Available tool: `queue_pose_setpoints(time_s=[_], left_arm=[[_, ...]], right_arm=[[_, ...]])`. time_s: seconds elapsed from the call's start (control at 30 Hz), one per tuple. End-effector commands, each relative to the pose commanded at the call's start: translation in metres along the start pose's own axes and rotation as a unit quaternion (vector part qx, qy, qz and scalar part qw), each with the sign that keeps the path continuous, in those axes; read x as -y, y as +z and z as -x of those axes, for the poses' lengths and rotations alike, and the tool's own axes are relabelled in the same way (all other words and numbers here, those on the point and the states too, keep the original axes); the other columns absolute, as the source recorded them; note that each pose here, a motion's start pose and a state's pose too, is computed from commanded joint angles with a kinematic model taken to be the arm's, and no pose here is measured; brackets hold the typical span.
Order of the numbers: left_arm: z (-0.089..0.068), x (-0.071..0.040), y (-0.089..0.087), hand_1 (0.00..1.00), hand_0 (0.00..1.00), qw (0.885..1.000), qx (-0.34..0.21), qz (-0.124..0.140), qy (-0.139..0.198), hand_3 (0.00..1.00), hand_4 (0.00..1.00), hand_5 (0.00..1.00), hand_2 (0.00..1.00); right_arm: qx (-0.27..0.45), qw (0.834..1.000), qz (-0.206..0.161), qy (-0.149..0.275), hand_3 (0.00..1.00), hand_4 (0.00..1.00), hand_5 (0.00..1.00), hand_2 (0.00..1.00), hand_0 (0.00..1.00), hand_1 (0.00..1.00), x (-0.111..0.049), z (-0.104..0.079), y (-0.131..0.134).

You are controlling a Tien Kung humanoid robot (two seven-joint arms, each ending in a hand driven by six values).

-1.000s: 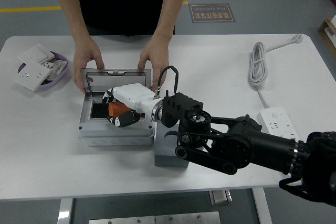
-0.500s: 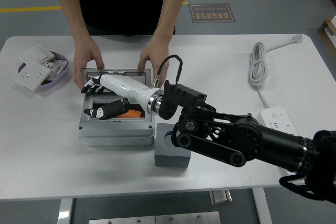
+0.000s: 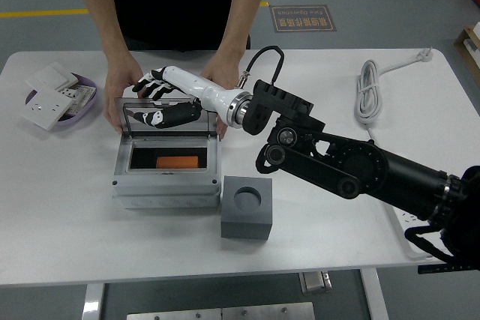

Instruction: Pick up the cylinder from the cube,place it in the box,flap close box

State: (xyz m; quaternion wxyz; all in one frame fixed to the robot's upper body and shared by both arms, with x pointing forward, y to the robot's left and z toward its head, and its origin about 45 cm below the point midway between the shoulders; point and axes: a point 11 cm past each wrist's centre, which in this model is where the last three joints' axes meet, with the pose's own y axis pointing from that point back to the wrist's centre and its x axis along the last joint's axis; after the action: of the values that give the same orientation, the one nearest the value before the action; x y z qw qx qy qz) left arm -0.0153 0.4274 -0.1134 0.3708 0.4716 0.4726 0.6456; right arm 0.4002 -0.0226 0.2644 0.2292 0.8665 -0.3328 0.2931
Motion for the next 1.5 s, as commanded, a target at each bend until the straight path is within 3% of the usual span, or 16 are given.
queue_pose_setpoints(time_s=[0.3, 0.5, 1.07, 1.5], left_arm=[[0.001, 0.000, 0.001, 0.852, 0.923, 1.000, 0.002, 0.003, -0.003, 0.951, 0.002, 0.002, 0.854], [0.002, 0.000, 0.002, 0.852, 0.923, 1.000, 0.002, 0.003, -0.004, 0.951, 0.002, 0.002, 0.854], [0.002, 0.000, -0.002, 0.852, 0.923, 1.000, -0.001, 0.002, -0.003, 0.951, 0.002, 0.002, 0.854], [-0.001, 0.000, -0.002, 0.852, 0.923, 1.000, -0.004, 0.001, 0.001, 0.951, 0.002, 0.002, 0.854]], right_arm=[[0.000, 1.000, 0.005, 0.012, 0.727, 0.723, 0.354, 0.719, 0.817, 0.691, 0.004, -0.009, 0.006], [0.000, 1.000, 0.014, 0.002, 0.724, 0.718, 0.347, 0.720, 0.819, 0.693, 0.002, 0.000, 0.016], [-0.024, 0.999, 0.006, -0.023, 0.716, 0.718, 0.350, 0.713, 0.814, 0.692, -0.027, 0.012, 0.022], [-0.011, 0.997, -0.004, -0.072, 0.713, 0.712, 0.356, 0.718, 0.808, 0.690, -0.042, 0.042, 0.017]])
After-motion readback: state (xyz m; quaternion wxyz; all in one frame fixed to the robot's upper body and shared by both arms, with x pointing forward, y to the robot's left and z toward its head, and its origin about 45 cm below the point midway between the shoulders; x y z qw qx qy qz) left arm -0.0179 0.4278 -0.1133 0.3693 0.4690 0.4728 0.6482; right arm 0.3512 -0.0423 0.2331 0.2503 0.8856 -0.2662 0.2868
